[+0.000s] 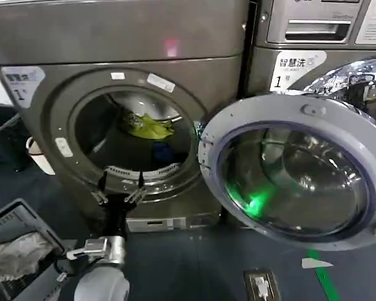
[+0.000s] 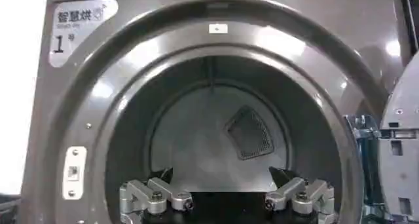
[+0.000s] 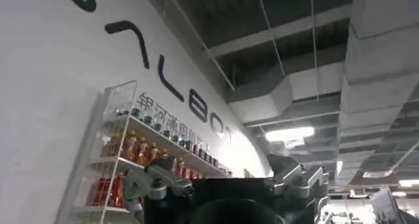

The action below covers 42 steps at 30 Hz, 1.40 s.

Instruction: Grasp the clothes from the dryer.

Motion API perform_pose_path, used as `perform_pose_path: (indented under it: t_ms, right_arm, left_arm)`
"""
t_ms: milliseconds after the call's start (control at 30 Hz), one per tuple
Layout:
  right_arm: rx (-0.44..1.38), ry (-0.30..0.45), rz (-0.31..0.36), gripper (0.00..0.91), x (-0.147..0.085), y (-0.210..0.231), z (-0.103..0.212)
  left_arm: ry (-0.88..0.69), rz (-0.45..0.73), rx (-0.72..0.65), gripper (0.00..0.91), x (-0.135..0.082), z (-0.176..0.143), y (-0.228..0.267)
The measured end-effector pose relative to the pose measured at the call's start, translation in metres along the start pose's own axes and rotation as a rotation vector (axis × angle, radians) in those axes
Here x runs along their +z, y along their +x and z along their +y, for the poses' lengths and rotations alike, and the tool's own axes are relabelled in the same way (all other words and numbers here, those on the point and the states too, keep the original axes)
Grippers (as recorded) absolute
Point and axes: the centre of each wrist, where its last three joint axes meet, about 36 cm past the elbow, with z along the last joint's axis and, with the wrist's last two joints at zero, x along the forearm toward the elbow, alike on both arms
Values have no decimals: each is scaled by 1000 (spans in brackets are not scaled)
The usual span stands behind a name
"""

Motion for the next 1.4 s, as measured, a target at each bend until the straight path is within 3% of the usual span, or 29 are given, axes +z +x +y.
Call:
perform_pose_path:
  t_ms: [267, 800, 1167, 1400]
  right_arm:
    - [-5, 12, 4, 907, -1, 2, 2]
    - [-22, 119, 54, 907, -12, 4, 10]
    - [-38, 112, 33, 907, -9, 7, 11]
    - [-43, 103, 29, 907, -7, 6, 11]
  left_arm:
    - [2, 5, 6, 907, 0, 0, 2]
    - [18, 44, 18, 907, 15, -7, -30]
    - [-7, 61, 7, 907, 43, -10, -133]
    - [-117, 152, 60, 907, 60, -2, -216]
